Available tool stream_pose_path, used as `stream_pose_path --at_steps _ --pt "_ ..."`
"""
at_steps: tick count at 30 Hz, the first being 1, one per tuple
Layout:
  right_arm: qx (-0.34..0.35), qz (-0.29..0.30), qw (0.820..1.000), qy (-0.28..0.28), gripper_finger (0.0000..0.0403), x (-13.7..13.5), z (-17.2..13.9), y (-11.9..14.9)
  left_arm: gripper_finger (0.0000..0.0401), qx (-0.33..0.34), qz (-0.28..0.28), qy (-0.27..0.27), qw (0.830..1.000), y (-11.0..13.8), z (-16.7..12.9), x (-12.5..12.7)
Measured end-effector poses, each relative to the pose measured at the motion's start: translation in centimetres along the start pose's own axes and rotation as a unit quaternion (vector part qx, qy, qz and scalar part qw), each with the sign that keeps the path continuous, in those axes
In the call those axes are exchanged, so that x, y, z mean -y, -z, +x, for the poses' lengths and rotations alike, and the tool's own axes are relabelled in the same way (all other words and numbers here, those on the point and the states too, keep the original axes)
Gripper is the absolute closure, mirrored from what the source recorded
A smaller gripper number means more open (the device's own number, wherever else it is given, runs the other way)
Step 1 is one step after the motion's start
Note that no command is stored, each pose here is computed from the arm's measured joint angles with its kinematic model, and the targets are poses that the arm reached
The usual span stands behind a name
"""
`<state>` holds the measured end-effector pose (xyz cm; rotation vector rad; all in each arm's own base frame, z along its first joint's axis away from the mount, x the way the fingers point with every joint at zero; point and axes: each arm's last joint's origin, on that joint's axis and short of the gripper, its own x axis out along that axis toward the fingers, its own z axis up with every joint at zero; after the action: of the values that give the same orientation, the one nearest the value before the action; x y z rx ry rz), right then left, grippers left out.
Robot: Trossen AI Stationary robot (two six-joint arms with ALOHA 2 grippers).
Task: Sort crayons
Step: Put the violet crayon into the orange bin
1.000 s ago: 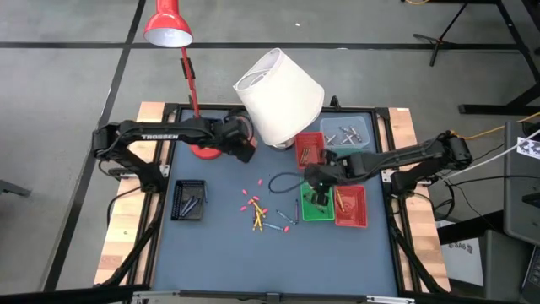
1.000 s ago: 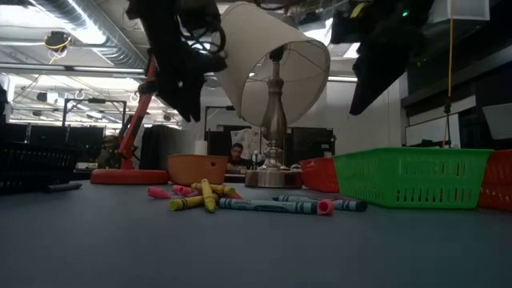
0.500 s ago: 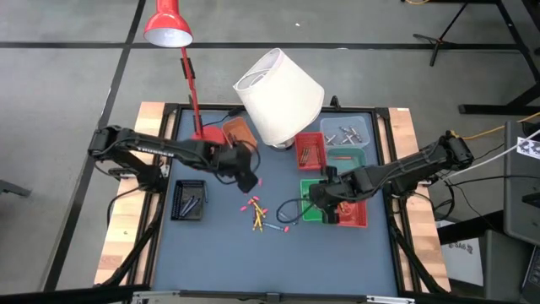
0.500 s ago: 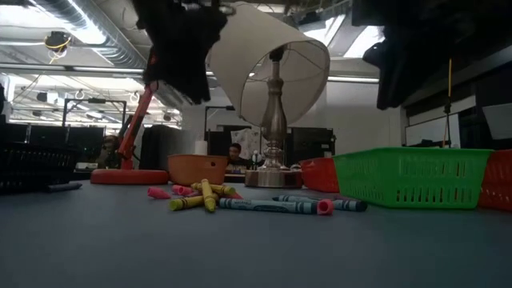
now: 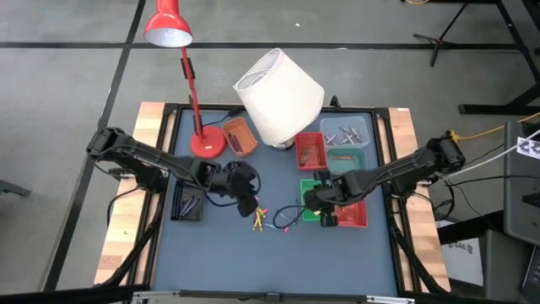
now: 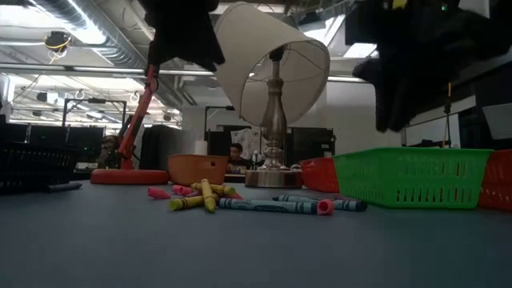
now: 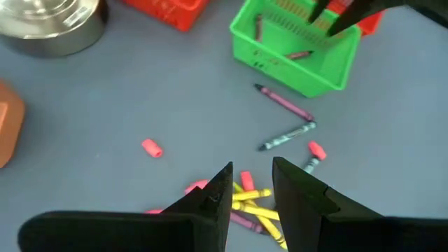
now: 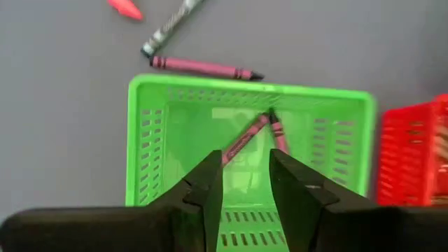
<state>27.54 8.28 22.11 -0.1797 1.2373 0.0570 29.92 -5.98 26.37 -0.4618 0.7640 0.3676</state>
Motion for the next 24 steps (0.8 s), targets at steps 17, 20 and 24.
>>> stream_pose_path --at_steps 17,20,24 --pt "-0.097 0.038 0.995 -0.013 0.0288 1.0 5.5 -0.1 0.0314 0.004 0.035 0.024 0.999 1.9 -1.0 2.3" --pt "-0.106 0.063 0.992 -0.02 0.0288 1.8 6.0 -0.1 0.0314 0.004 0.037 0.026 0.999 2.1 -1.1 2.4" --pt "-0.111 0.08 0.989 -0.054 0.0288 2.4 6.3 -0.2 0.0314 0.003 0.041 0.03 0.999 2.3 -1.2 2.6"
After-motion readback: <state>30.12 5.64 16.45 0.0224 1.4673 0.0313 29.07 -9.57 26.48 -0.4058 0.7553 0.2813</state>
